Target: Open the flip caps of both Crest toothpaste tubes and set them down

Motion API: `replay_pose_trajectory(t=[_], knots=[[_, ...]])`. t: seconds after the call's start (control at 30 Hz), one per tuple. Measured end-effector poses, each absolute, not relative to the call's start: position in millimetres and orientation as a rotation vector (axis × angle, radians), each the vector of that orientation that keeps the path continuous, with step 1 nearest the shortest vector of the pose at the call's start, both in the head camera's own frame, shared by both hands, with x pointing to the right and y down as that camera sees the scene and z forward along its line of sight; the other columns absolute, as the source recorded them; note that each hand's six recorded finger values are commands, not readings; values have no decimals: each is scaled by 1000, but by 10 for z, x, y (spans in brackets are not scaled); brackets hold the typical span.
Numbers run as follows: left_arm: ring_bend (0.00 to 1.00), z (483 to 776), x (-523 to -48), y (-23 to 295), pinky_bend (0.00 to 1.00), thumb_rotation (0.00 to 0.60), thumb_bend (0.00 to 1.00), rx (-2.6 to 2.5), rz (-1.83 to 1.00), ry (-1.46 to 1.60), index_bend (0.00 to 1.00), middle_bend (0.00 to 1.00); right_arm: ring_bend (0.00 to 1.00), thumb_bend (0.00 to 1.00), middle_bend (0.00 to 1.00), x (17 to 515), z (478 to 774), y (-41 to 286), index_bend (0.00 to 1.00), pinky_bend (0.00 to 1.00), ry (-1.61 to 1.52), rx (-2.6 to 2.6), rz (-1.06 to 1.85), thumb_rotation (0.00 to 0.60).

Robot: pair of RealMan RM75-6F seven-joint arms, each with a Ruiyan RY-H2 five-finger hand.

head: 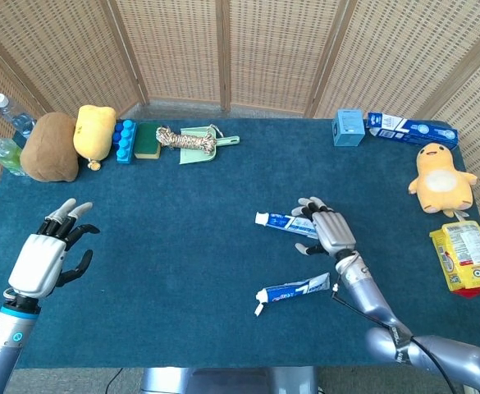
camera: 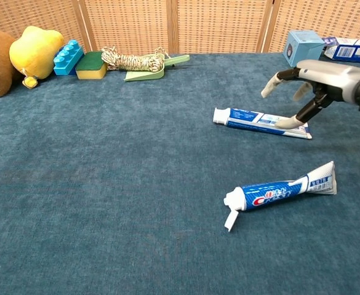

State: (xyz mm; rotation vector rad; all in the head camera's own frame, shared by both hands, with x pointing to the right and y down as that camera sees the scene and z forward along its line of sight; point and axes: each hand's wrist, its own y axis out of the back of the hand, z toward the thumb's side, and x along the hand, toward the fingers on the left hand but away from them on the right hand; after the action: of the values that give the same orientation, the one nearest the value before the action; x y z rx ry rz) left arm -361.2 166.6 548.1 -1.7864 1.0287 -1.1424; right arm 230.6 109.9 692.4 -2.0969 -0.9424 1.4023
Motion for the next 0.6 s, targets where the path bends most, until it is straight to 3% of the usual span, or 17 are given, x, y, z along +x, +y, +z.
replay_pose_trajectory(t=[0.6], knots=[[31,5530,-3610,1664,125,600,417,-1800,-1134,1025,334,123,36,265,131,2261,7192,932,281,233,-836,-1861,1583,583]])
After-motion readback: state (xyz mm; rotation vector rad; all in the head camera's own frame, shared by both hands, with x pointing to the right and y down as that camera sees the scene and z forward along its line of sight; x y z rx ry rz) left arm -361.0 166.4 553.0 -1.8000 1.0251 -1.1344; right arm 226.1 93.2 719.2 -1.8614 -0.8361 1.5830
